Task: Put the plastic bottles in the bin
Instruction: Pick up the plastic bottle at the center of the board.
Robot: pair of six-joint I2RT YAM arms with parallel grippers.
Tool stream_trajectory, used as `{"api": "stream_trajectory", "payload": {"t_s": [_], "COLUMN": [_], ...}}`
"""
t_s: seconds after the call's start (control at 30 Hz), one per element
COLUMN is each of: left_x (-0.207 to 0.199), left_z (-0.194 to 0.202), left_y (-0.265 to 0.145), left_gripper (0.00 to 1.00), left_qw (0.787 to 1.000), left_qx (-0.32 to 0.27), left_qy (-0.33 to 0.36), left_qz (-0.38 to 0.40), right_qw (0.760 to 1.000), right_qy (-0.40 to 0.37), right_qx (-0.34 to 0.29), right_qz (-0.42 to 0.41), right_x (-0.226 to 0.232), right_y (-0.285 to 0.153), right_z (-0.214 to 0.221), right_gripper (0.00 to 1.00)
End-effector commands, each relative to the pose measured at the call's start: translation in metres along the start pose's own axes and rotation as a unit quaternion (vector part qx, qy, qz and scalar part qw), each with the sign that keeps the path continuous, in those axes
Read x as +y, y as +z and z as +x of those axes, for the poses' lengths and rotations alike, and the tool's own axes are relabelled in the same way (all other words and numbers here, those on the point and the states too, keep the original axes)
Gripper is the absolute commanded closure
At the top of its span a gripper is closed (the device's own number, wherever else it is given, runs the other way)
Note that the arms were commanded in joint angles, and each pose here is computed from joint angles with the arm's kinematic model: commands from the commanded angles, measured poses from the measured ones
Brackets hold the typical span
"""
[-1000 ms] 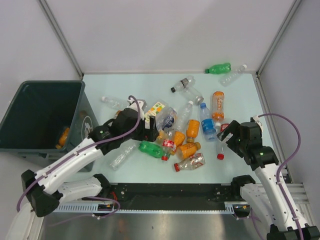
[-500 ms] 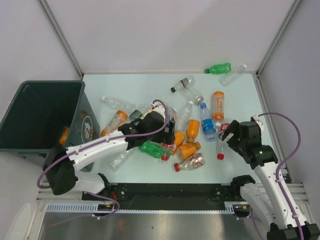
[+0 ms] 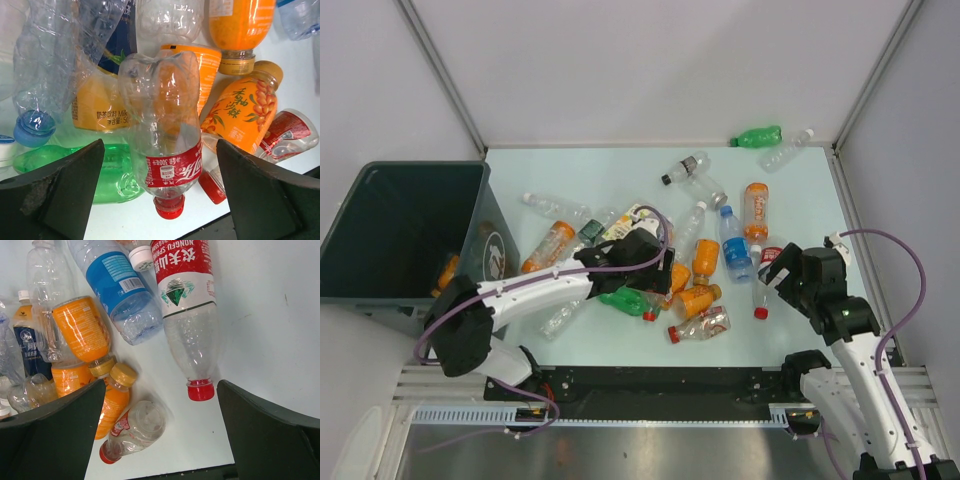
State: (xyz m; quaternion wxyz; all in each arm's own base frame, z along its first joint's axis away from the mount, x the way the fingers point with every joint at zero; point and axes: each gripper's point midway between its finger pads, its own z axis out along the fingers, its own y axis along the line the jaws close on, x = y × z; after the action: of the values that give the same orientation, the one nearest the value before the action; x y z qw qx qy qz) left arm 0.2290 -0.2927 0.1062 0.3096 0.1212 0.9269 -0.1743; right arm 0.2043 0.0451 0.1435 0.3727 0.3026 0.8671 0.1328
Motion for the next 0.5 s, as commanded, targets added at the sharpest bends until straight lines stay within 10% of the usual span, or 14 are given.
{"api": "stream_trajectory", "payload": {"t_s": [0.0,0.47], "left_x": [-0.0107,-0.0137], "left_z": [-0.0105,-0.0078], "left_y": [0.0040,0.0088], "left_gripper": [0.03,0.38], "left_qw": [1.000,1.000], "left_qx": [-0.017,-0.006], "left_qy": [-0.011,0.008], "left_qz": [0.007,-0.016], "right_qw": [1.000,1.000], "right_qy": [-0.002,-0.002], "right_qx": [-0.011,-0.016], "right_qz": [0.003,0.001], "right_x": [-0.0009,-0.0015], "right_y": [-0.0049,-0.0070], "right_z": [-0.0049,-0.0063], "right_gripper": [0.00,0.00]}}
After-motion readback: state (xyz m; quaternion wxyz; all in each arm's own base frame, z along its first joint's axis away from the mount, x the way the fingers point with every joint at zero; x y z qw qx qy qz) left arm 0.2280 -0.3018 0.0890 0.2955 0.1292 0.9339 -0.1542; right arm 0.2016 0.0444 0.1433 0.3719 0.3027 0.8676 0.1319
